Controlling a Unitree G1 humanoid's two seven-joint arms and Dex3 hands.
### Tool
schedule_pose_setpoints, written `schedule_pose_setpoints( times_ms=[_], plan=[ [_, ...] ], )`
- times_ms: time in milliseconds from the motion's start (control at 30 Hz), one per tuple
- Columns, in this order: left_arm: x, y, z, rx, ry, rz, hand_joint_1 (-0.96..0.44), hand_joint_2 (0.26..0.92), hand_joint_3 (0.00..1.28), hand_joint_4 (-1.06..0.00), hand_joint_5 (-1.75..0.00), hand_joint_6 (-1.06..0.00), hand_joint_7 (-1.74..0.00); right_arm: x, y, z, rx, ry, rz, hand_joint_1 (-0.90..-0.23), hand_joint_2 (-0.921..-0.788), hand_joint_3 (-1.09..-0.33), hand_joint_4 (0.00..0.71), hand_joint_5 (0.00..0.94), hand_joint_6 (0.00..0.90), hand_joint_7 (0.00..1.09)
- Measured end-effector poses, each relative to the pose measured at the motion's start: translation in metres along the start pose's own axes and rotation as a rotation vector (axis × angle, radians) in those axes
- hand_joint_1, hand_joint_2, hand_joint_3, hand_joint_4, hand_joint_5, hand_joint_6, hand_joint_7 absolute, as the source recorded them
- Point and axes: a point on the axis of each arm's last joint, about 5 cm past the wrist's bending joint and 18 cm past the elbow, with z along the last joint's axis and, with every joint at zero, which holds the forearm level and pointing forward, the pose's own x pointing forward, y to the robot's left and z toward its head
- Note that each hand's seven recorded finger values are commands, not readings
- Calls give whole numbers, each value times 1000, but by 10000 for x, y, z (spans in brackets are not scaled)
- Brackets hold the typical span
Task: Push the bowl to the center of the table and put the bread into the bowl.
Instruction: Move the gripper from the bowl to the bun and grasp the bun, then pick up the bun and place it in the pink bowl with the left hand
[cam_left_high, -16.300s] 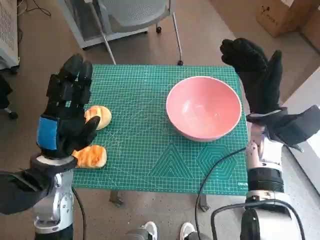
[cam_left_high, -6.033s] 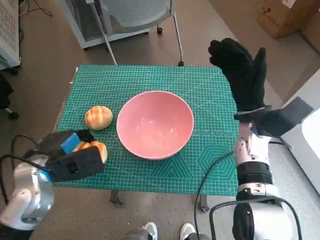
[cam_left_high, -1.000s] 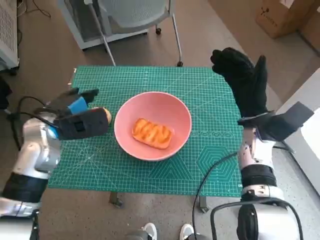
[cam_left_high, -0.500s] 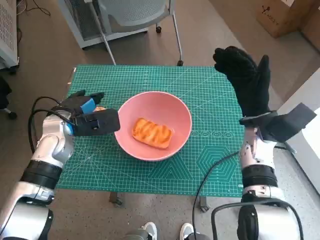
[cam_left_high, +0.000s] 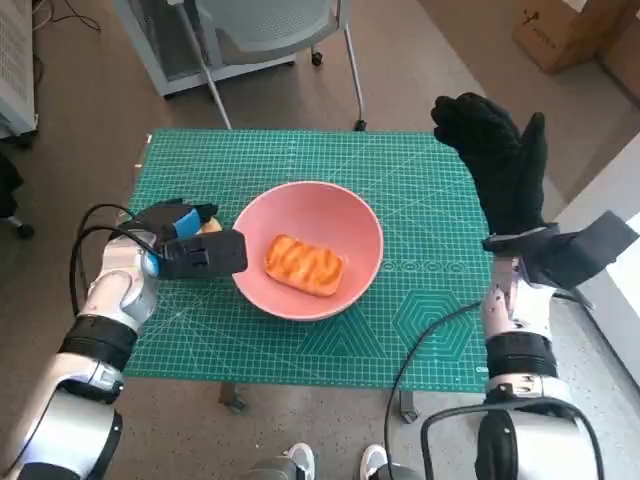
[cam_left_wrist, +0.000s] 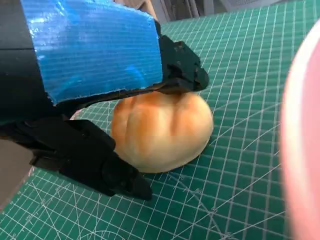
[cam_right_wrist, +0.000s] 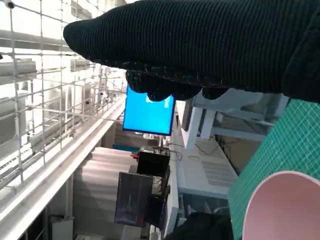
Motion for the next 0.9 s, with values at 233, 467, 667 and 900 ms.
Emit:
schedule_pose_setpoints(
  times_ms=[233, 467, 667, 900],
  plan=[
    [14, -9, 2, 31, -4, 37, 63, 920, 152, -546, -1397, -650, -820, -26, 0, -10, -1, 3, -3, -646, -921, -769, 207, 4, 361, 4],
    [16, -22, -10, 38, -10, 73, 6, 920, 119, -560, -1425, -673, -980, -44, 2, -21, 1, 8, -5, -647, -921, -768, 204, 1, 356, 1],
    [7, -14, -49, 45, -1, 100, 2, 920, 116, -595, -1373, -634, -1050, -44, 5, -23, 2, 8, -5, -648, -921, -767, 203, 0, 355, 0],
    [-31, 5, -117, 50, 10, 132, 1, 920, 121, -605, -1359, -612, -1078, -46, 8, -28, 5, 12, -5, -647, -921, -765, 206, 2, 359, 2]
  ],
)
